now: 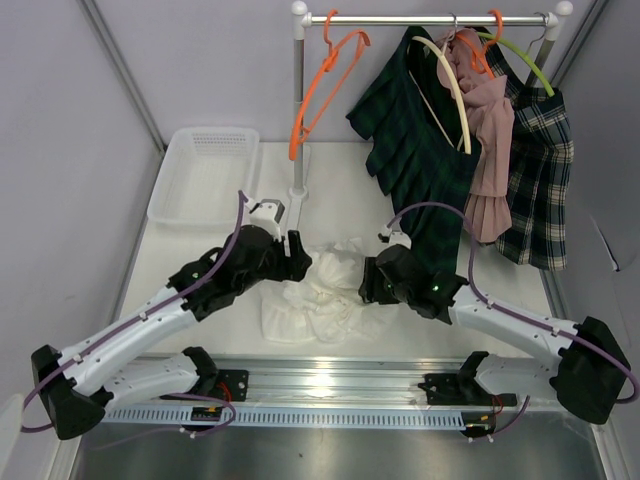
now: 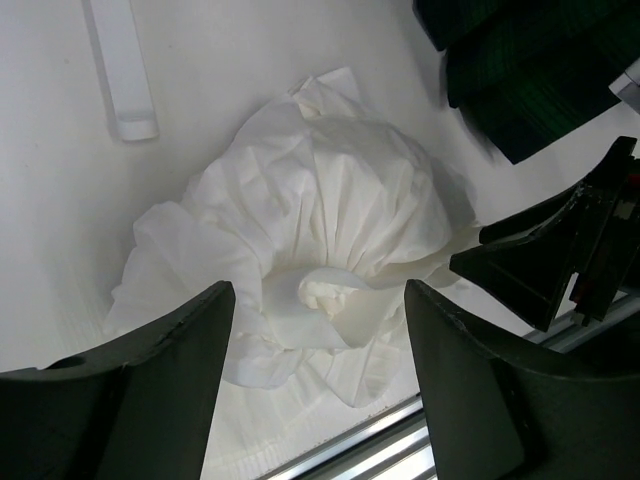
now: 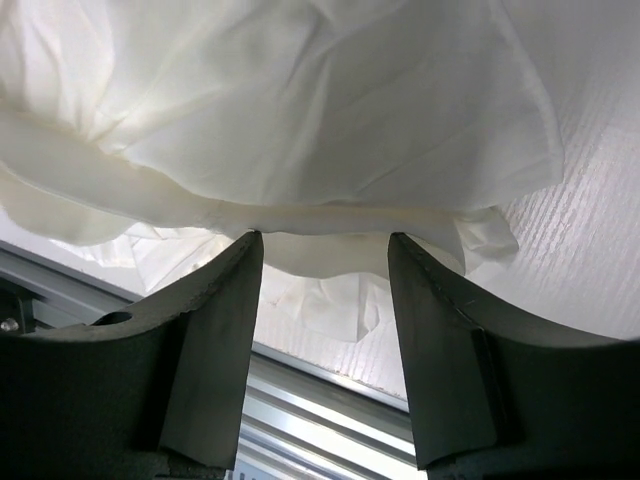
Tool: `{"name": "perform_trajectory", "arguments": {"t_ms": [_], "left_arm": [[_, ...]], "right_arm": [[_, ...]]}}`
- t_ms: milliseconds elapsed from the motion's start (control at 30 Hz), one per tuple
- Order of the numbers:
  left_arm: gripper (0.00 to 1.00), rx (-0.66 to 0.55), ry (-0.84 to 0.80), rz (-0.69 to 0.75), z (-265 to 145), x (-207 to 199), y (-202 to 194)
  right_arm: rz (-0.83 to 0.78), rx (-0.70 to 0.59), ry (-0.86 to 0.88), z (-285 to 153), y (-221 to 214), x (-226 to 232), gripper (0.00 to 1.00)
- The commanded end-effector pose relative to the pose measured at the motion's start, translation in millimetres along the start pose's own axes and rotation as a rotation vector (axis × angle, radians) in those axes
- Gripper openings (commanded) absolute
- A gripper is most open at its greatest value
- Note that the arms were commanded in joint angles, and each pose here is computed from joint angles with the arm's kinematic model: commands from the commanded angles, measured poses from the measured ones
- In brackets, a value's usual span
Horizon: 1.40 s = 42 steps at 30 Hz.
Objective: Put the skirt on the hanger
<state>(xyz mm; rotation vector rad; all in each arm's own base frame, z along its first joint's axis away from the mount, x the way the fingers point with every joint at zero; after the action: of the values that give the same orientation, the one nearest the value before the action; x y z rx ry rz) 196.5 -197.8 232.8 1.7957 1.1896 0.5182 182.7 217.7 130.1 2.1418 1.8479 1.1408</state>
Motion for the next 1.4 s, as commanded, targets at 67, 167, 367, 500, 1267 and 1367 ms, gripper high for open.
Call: {"name": "perform_trajectory", "arguments": {"t_ms": [67,167,367,500,1267,1367], "left_arm": [[0.75,-0.023,-0.016,0.03,-6.7,-0.2,10.7],[0.74,-0.012,-0.022,0.021,-0.5,-1.4,3.7],[0.75,-0.087,-0.025,0.026,-6.5,-4.2,29.4],[0.74,-0.076,-0.032,0.033,-4.1,-7.0,33.7],[0.48,-0.552,0.368,-0.21,-93.9,78.4,206.9],[0.43,-0.563,0.394,-0.266,-71.4,90.8,224.6]], "right_arm": [[0.006,-0.143,0.164,-46.4,52.1,51.8,0.6],[-0.034,-0.199,0.175,-61.9,74.7,66.1,0.62],[-0.06,-0.319,0.219,-89.6,133.7,101.3,0.64],[-0.054,-0.424,0.268,-109.0,188.7,126.6,0.69],[-0.07,-0.75,0.47,-132.9,334.9,201.4,0.88],[-0.073,-0.757,0.489,-136.2,336.9,204.6,0.88]]}}
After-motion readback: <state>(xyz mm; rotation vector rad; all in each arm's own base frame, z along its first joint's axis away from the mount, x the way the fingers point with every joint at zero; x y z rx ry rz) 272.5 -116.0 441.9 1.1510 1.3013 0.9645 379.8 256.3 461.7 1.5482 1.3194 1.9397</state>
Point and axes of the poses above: each gripper's point midway between its finger pads, its own z axis out along the fingers, its own x axis along the line the jaws close on, y = z × x, the point moved 4 cm from there along -z, back along the fingers, and after that the axes turned 14 degrees about z, right-handed, at the moved point
